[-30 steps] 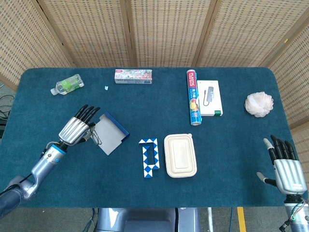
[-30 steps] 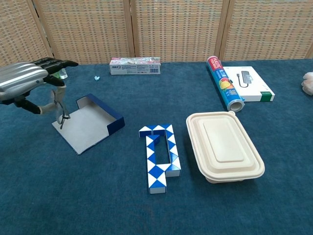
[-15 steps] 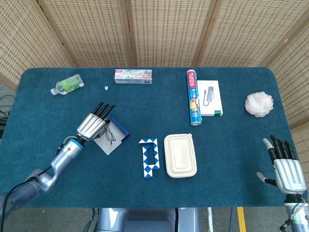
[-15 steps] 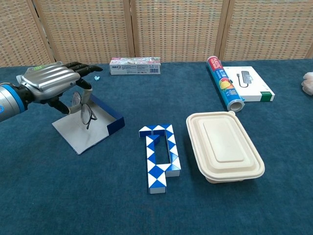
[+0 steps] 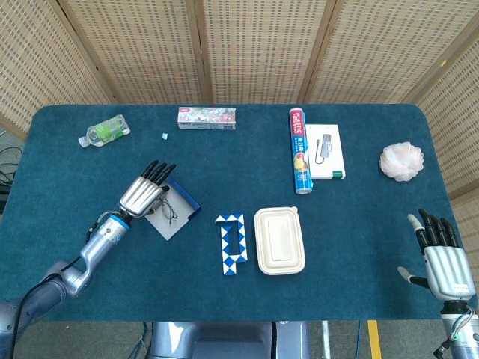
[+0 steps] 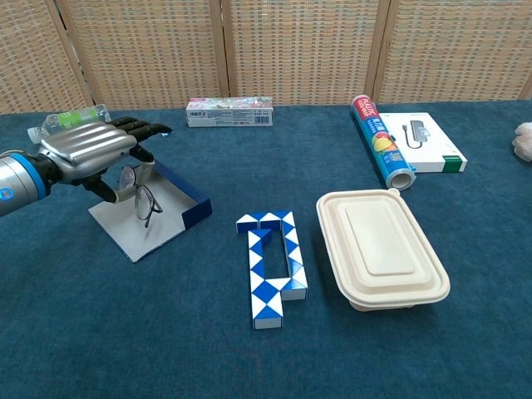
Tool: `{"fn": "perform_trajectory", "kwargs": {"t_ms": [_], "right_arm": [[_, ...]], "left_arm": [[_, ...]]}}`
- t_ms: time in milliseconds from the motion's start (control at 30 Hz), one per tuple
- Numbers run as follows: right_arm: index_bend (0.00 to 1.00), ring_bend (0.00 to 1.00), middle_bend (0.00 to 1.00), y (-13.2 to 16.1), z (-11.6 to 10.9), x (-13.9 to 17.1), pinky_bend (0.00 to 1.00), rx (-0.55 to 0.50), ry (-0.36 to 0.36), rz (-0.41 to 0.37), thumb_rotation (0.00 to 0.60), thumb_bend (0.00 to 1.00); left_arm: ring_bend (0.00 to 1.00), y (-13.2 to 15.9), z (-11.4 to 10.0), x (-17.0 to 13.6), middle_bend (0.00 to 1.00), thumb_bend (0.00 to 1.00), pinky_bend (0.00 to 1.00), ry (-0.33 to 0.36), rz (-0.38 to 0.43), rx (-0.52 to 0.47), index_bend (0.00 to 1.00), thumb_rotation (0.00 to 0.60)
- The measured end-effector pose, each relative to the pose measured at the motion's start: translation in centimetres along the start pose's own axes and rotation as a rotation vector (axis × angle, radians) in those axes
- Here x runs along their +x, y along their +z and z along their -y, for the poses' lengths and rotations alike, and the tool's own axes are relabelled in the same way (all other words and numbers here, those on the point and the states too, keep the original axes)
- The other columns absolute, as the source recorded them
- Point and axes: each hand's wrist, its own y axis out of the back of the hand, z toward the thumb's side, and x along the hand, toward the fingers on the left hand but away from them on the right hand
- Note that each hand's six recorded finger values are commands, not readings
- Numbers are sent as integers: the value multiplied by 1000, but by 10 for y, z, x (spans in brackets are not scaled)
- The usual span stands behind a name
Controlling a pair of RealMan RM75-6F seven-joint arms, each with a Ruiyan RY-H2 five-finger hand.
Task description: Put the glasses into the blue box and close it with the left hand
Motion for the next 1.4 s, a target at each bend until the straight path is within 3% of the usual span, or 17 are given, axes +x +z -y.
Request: {"fn": "perform_trajectory", "kwargs": {"t_ms": [533,867,933,1400], "right_arm": [[0,0,0,0,0,0,0,-3,2,-1,600,29],[0,0,0,0,0,0,0,-3,2,1,600,34],[0,0,0,0,0,0,0,-3,2,1,600,35],[0,0,0,0,0,0,0,-3,3,1,600,33]], "left_arm": [[0,8,6,13,0,549,0,-19,-10,9,619,600],[0,1,8,12,0,520,0,-14,-23,26,43,600],[0,0,8,11,0,513,0,-16,-26,19,2,600],[0,-7,2,1,0,496,0,20,-14,5,0,600]]}}
